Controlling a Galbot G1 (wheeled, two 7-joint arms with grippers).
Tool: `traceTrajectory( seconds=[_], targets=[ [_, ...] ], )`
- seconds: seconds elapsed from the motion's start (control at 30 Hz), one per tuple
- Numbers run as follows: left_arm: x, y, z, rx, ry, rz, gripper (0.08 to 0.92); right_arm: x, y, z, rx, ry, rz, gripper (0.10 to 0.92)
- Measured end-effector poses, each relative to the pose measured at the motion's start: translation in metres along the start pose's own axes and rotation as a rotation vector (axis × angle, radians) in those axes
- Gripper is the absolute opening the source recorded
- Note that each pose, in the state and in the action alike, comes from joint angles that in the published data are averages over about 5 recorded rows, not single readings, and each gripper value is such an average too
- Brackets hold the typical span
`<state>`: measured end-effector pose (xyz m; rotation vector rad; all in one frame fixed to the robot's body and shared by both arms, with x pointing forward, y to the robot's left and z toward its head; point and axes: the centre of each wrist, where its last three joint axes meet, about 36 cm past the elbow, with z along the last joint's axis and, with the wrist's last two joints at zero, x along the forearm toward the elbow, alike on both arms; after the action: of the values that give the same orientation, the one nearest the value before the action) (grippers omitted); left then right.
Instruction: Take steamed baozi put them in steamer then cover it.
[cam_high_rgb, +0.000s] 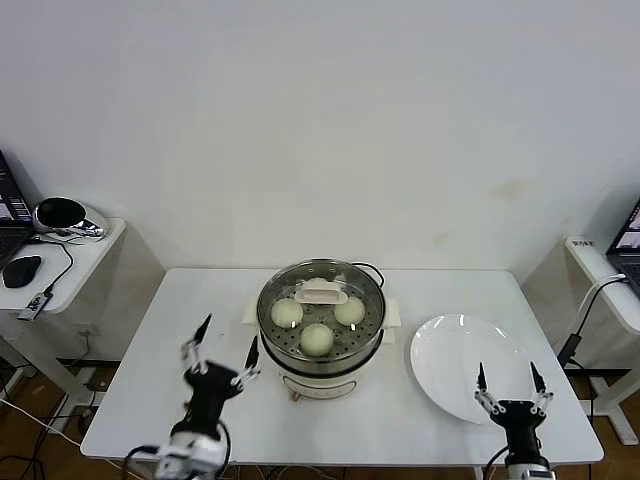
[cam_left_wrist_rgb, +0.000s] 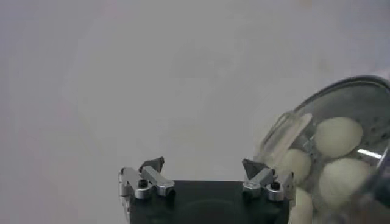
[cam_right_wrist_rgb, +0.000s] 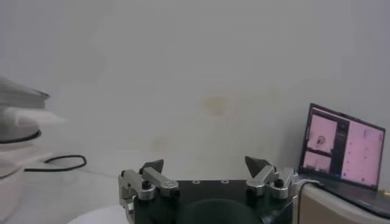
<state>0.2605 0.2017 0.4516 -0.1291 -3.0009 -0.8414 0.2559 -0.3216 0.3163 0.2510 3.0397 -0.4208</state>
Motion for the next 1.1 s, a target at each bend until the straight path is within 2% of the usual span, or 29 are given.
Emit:
traceTrajectory(
  seconds=[0.2, 0.37, 0.63, 1.1],
  targets=[
    [0.029, 0.002, 0.027, 0.277, 0.067, -0.02, 0.823, 0.004, -0.008, 0.002, 0.011, 0.002, -0.03, 0.823],
    [0.046, -0.003, 0.05, 0.417, 0.119, -0.041, 0.823, 0.009, -0.012, 0.003, 0.01, 0.013, -0.064, 0.823],
    [0.066, -0.009, 0.081, 0.513, 0.195, -0.051, 0.823, 0.02, -0.008, -0.004, -0.011, 0.048, -0.131, 0.823],
    [0.078, -0.012, 0.106, 0.55, 0.262, -0.042, 0.823, 0.042, 0.005, -0.019, -0.08, 0.141, -0.257, 0.823]
  ],
)
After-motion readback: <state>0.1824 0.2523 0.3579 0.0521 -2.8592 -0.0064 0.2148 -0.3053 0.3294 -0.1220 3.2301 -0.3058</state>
